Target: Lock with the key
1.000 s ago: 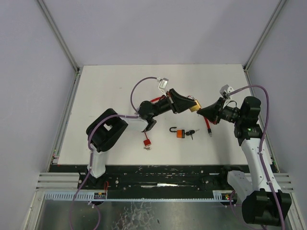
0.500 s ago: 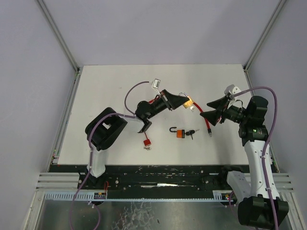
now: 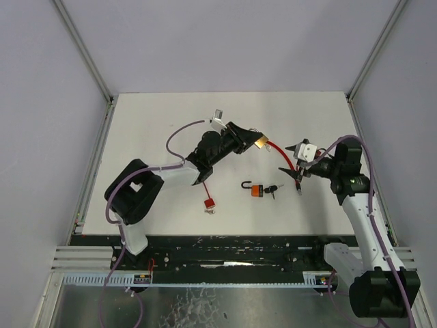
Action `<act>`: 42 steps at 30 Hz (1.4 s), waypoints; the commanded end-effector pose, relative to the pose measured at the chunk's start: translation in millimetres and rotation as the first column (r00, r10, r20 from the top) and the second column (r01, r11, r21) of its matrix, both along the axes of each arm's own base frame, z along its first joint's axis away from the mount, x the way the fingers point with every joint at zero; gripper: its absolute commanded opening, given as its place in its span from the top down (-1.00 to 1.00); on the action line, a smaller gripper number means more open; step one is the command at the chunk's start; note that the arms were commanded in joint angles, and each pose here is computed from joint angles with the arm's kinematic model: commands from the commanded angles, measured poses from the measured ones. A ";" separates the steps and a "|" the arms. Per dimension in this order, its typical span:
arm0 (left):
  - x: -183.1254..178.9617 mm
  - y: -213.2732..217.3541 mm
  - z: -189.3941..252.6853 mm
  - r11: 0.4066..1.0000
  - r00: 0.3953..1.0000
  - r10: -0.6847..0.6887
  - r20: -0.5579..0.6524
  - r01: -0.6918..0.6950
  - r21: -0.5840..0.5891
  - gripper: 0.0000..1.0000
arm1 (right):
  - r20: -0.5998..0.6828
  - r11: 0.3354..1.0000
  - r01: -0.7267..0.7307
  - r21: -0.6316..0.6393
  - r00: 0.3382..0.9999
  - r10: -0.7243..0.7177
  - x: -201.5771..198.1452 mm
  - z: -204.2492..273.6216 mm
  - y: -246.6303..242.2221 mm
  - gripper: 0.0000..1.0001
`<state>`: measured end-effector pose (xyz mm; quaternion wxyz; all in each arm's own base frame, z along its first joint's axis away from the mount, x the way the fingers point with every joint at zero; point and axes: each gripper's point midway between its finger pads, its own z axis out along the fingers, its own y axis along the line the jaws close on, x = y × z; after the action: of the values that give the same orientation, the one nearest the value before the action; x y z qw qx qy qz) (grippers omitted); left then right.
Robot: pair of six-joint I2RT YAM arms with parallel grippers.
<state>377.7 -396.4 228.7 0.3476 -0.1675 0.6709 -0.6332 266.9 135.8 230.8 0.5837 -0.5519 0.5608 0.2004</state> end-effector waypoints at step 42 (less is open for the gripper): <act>-29.3 -25.6 50.1 0.999 0.991 0.029 0.127 -0.033 0.029 1.00 | 0.020 0.998 0.058 -0.008 0.998 -0.058 0.5 -2.7 -5.1 -0.01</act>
<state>345.7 -421.8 212.2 0.3353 -0.1642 0.7239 -0.5802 274.2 134.0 192.1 0.5788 -0.5465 0.5811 0.1694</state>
